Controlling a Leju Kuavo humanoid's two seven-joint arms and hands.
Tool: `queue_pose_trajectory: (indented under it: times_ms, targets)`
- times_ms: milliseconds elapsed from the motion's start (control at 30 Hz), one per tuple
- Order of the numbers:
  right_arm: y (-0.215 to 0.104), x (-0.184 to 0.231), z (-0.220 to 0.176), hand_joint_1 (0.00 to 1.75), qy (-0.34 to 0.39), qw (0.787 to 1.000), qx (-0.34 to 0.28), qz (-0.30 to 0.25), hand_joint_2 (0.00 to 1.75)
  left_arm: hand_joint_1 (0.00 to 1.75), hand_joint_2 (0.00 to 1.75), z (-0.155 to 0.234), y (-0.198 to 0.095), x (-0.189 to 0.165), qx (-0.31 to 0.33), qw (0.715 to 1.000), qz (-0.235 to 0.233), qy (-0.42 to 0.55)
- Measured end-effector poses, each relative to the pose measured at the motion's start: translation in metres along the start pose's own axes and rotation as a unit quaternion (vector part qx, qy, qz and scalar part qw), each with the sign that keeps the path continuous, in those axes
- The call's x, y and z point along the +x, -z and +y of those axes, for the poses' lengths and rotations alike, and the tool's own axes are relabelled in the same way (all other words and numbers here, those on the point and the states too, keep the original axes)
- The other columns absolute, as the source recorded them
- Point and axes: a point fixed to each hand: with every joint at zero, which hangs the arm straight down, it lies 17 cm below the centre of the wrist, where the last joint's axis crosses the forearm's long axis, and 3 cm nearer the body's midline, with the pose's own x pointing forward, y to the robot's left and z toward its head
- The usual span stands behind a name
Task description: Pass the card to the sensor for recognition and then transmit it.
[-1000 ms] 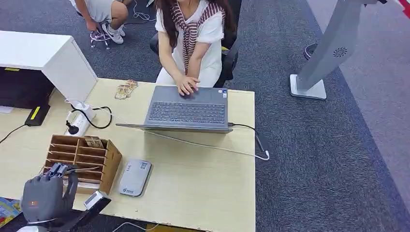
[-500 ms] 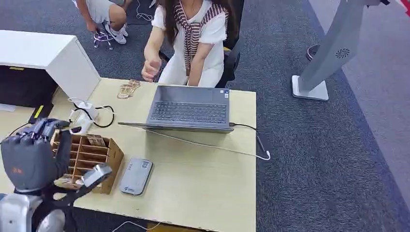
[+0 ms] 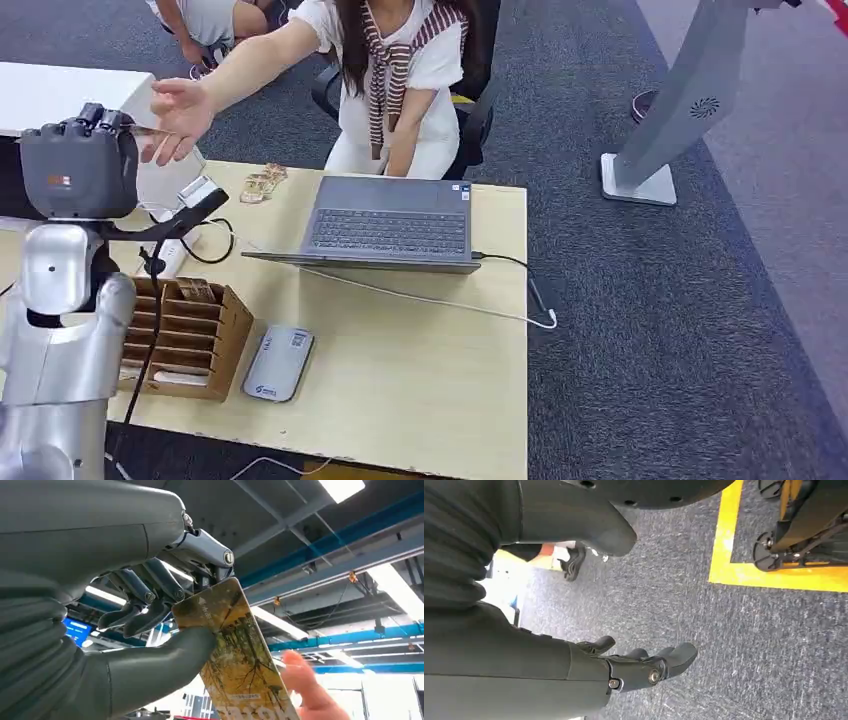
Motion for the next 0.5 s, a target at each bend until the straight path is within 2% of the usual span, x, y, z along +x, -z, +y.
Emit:
queue_pose_trajectory:
  times_ms: [200,433,467,500]
  targets:
    - [0.0,-0.002,-0.001,0.0,-0.002,1.0,0.0,0.004,1.75,1.75,1.75,-0.019,0.024,-0.003,-0.027,1.0,0.009,0.003]
    - [0.0,-0.002,-0.001,0.0,-0.002,1.0,-0.001,0.005,1.75,1.75,1.75,-0.035,0.025,-0.005,-0.047,0.999,0.012,0.006]
    - [0.0,-0.002,-0.001,0.0,-0.002,1.0,0.0,0.005,1.75,0.09,1.75,-0.037,0.025,-0.006,-0.05,0.999,0.014,0.007]
    - [0.0,-0.002,-0.001,0.0,-0.003,1.0,0.001,0.005,1.75,0.0,1.75,-0.039,0.024,-0.008,-0.052,0.998,0.018,0.008]
